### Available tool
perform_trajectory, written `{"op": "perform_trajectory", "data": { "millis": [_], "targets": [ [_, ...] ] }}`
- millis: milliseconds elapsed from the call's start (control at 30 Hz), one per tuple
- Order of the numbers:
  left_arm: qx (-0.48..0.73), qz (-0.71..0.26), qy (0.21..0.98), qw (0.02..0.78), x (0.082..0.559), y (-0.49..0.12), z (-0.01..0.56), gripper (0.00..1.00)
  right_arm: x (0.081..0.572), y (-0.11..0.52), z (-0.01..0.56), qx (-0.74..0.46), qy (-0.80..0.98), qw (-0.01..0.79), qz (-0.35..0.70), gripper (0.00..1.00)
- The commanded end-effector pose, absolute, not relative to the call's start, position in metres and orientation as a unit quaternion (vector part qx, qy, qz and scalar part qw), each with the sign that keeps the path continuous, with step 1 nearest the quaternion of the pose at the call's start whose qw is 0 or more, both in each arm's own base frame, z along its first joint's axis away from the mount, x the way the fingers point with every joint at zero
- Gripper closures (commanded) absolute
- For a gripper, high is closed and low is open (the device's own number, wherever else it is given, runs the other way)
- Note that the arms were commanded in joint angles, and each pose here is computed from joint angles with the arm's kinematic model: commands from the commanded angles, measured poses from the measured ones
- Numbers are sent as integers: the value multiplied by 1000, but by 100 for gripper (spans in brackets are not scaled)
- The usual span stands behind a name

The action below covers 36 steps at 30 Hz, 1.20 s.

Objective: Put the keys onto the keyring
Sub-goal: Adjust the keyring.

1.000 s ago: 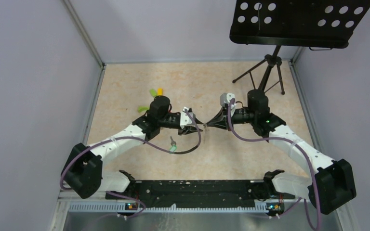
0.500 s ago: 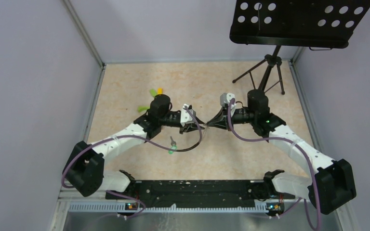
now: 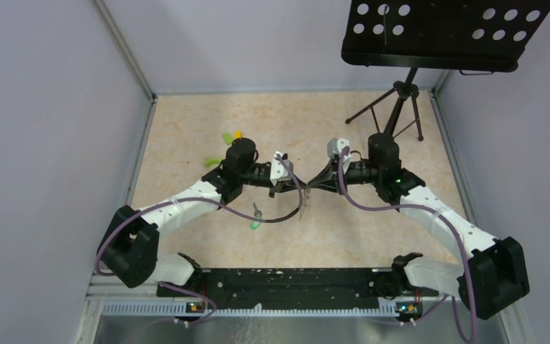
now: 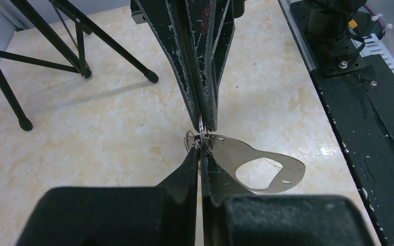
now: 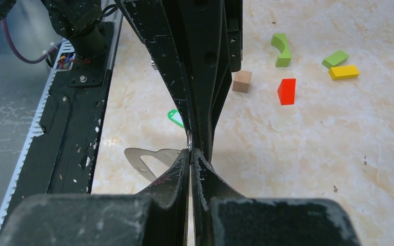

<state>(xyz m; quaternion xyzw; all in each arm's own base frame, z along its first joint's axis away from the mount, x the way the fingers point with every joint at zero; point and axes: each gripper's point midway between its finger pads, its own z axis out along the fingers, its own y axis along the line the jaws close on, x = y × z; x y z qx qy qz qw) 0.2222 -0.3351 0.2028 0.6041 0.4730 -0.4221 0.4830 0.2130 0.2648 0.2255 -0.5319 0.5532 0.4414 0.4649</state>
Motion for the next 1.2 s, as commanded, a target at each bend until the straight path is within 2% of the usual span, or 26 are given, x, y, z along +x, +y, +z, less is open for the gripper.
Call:
{"op": "perform_trajectory", "data": {
  "millis": [0, 67, 633, 1167],
  "targets": [
    [614, -412, 440, 510, 225, -338, 227, 97, 218, 264, 245, -549, 517, 498, 428, 100],
    [618, -402, 439, 513, 225, -336, 227, 100, 219, 264, 245, -548, 518, 498, 427, 100],
    [669, -315, 402, 540, 234, -324, 238, 100, 225, 269, 226, -534, 544, 462, 453, 100],
    [707, -253, 402, 524, 234, -314, 223, 100, 230, 270, 224, -523, 556, 463, 451, 100]
  ]
}}
